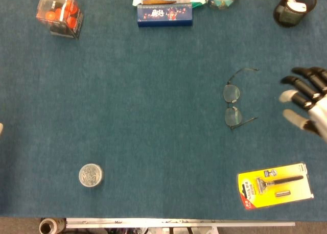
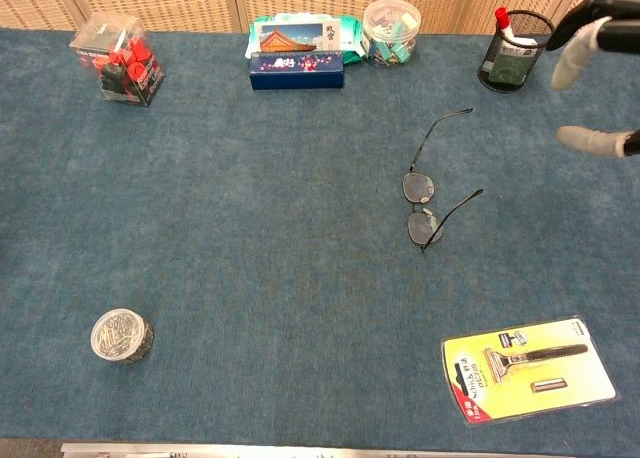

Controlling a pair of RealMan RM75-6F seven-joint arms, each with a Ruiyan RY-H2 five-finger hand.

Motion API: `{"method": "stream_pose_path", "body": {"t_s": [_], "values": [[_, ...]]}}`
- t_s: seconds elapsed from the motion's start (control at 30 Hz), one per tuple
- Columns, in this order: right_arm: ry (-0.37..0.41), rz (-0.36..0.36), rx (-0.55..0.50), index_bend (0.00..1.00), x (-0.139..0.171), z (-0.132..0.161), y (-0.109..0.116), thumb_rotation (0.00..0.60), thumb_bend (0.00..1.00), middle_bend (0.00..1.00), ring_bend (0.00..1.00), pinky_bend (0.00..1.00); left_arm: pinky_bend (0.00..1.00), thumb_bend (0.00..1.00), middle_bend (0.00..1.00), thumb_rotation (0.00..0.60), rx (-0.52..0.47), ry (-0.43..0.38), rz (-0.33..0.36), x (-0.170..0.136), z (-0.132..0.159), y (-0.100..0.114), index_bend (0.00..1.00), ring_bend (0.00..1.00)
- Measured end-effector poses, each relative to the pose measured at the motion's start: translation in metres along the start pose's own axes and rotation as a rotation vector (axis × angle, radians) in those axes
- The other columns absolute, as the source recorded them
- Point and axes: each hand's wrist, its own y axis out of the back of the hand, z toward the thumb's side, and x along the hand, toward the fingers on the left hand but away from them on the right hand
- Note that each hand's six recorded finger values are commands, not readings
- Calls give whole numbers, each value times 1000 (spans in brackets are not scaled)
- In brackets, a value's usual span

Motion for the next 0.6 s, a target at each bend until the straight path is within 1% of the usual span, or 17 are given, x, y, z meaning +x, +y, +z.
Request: {"method": "stream_pose_path", "body": {"t_s": [0.13, 0.2, 0.3, 0.43, 0.5, 0.6], "values": [[79, 33, 10, 492, -7, 14, -12, 600, 94, 393, 290, 395, 618, 206, 470, 600, -1, 7, 2, -1, -1, 1, 544, 518], [116, 43, 4, 449, -9, 21, -19, 600, 79, 388, 290, 405, 618, 206, 470, 600, -2, 9, 4, -1, -2, 2, 544, 518], [149, 56, -11, 387, -11, 27, -27, 600, 59, 373, 290, 415, 618, 206, 470, 600, -4, 13, 7, -2, -3, 2, 544, 518], [193, 72, -10, 368, -15, 34, -37, 600, 47, 345, 290, 416, 618, 206, 470, 600, -7, 14, 9, -3, -4, 3, 544, 518], [209, 82, -9, 350, -17, 37, -41, 600, 43, 312, 290, 424, 618, 206, 470, 600, -7, 16, 10, -3, -4, 3, 544, 518], [226, 88, -6, 343, -20, 40, -45, 600, 43, 303, 293, 435, 618, 206, 470, 600, -6, 19, 10, -3, -5, 3, 544, 518]]}}
